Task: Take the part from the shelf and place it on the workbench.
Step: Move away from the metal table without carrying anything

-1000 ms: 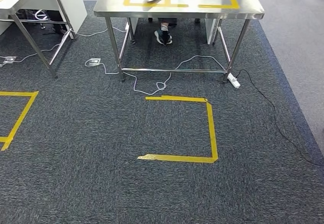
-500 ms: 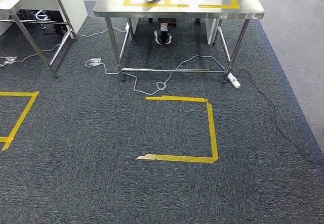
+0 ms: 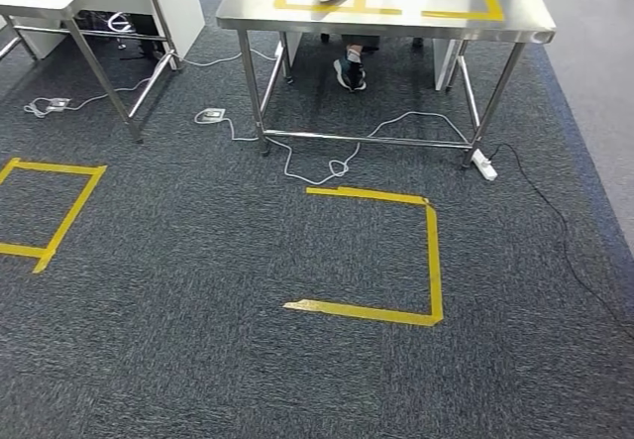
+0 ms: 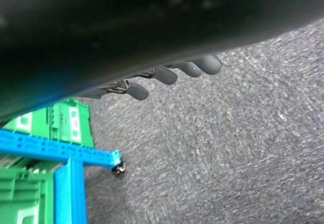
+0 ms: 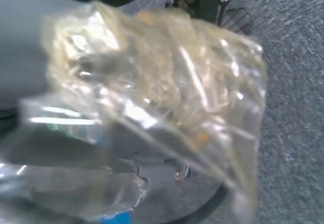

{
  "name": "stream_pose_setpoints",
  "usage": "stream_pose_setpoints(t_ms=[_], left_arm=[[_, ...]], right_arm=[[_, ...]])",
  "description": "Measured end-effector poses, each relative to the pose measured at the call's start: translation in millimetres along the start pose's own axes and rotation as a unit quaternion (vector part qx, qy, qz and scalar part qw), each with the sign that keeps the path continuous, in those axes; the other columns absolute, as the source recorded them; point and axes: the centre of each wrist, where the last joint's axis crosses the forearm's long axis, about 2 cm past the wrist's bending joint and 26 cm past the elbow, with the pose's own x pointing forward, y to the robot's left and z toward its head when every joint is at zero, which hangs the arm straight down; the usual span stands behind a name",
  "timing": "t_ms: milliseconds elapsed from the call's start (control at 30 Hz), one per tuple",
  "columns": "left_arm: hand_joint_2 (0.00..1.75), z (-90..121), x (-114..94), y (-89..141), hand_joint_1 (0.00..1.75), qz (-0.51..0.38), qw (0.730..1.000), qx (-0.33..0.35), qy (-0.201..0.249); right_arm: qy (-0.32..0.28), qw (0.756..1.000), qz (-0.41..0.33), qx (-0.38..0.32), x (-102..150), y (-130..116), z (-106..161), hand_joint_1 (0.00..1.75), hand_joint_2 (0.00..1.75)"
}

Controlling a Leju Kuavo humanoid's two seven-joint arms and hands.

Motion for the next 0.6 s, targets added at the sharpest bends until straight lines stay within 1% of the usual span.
stream_pose_setpoints(t_ms=[333,600], left_arm=[[0.00,0.4,-1.2,-0.6,0.00,0.001,1.000,-0.006,0.009],[0.00,-0.1,-1.2,-0.2,0.00,0.001,1.000,-0.015,0.008]], right_arm=[[0.001,1.000,0.000,-0.001,-0.4,-1.3,-0.4,0.00,0.00],[-0.002,1.000,-0.002,0.002,4.9,1.1,-1.3,0.00,0.00]])
